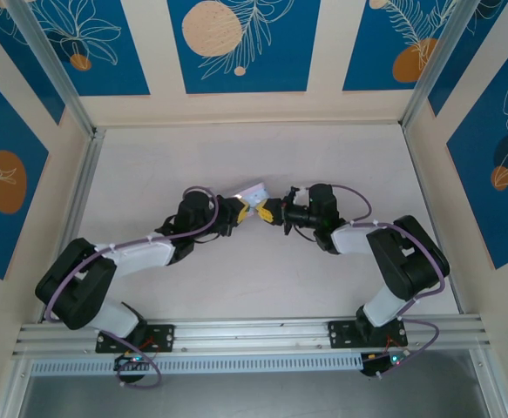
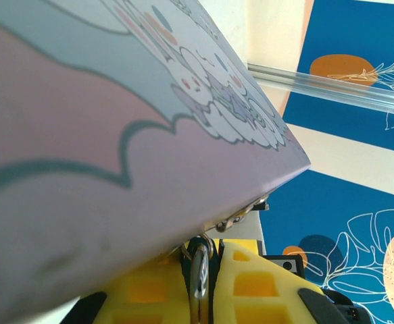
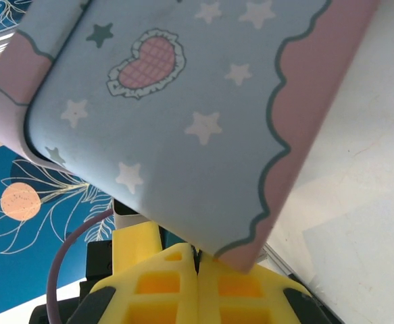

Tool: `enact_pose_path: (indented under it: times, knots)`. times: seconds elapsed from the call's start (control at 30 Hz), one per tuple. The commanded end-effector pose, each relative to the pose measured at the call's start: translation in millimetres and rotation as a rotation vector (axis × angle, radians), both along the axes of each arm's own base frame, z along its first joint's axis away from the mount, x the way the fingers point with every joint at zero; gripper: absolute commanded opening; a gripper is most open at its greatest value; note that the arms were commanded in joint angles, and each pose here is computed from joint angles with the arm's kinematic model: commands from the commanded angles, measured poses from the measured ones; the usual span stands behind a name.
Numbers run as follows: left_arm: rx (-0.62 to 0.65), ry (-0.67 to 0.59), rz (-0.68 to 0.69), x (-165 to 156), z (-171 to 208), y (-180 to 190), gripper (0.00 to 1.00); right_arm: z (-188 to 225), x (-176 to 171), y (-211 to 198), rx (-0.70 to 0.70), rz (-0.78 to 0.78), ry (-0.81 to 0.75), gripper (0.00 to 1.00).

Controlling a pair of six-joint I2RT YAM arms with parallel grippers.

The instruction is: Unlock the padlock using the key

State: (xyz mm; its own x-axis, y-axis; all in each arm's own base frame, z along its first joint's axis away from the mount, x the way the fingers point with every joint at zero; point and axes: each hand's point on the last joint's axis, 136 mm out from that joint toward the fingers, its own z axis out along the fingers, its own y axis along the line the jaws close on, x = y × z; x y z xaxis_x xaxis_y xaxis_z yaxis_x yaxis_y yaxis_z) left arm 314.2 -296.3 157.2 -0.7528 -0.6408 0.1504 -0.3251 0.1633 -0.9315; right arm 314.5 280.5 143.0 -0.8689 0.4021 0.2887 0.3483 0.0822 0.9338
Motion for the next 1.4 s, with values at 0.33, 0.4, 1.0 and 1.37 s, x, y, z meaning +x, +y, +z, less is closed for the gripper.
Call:
enact_pose_path:
  times: [0.33, 0.4, 1.0, 1.37]
  knots:
    - [-0.092, -0.045, -0.159, -18, 32, -38, 0.00, 26, 12, 33, 0.020, 0.075, -0.130, 0.00]
    - [-0.093, -0.046, -0.160, -19, 32, -39, 0.00, 24, 14, 33, 0.038, 0.065, -0.117, 0.00]
    - [-0.175, -0.069, -0.166, -20, 47, -46, 0.00, 15, 20, 45, 0.134, 0.127, -0.169, 0.00]
    - [-0.170, -0.093, -0.229, -24, 51, -56, 0.00, 26, 15, 59, 0.077, 0.318, -0.342, 0.00]
